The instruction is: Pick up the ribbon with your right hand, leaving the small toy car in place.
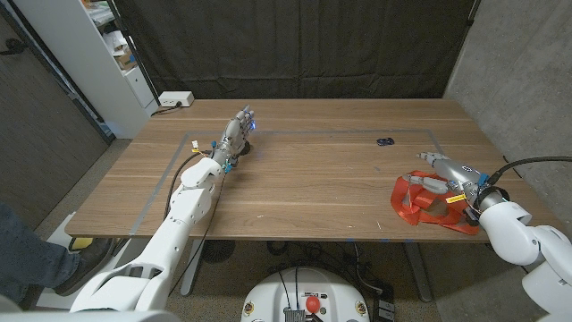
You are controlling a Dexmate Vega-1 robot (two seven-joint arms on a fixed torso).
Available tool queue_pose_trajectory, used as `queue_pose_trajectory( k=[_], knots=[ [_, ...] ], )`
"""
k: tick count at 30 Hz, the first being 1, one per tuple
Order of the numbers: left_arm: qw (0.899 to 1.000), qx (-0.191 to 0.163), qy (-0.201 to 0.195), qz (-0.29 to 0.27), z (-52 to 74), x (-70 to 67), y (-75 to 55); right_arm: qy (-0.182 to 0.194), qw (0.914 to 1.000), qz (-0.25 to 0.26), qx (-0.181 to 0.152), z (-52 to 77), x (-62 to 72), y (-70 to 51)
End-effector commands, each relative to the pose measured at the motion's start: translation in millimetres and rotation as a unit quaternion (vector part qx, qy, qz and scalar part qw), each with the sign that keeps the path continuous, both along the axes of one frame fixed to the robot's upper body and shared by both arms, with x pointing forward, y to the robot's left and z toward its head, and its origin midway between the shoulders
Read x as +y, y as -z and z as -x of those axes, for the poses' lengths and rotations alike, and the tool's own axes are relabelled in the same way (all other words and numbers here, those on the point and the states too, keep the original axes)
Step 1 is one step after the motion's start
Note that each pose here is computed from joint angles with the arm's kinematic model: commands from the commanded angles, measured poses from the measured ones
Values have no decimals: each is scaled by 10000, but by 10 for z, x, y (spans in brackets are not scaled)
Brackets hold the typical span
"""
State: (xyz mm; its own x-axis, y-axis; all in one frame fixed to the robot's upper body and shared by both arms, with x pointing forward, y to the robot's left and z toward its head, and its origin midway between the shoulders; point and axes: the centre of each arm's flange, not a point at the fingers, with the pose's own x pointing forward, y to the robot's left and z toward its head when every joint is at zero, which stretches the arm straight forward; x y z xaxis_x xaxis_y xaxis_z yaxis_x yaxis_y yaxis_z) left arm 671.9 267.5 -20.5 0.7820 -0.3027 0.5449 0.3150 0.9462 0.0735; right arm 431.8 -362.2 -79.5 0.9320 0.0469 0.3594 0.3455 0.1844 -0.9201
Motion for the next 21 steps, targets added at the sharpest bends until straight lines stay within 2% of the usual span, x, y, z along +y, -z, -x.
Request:
queue_pose_trajectory(
  k=[1, 15, 21],
  knots=[
    [10000, 4, -9, -19, -7, -14, -8, 79, 9998, 115, 131, 13, 3, 58],
    [10000, -29, -34, -43, 53, -29, -8, 212, 9993, 237, 218, 32, -10, 153],
    [9999, -30, -90, -39, 91, 3, -10, 225, 9990, 215, 321, 18, -7, 238]
  ],
)
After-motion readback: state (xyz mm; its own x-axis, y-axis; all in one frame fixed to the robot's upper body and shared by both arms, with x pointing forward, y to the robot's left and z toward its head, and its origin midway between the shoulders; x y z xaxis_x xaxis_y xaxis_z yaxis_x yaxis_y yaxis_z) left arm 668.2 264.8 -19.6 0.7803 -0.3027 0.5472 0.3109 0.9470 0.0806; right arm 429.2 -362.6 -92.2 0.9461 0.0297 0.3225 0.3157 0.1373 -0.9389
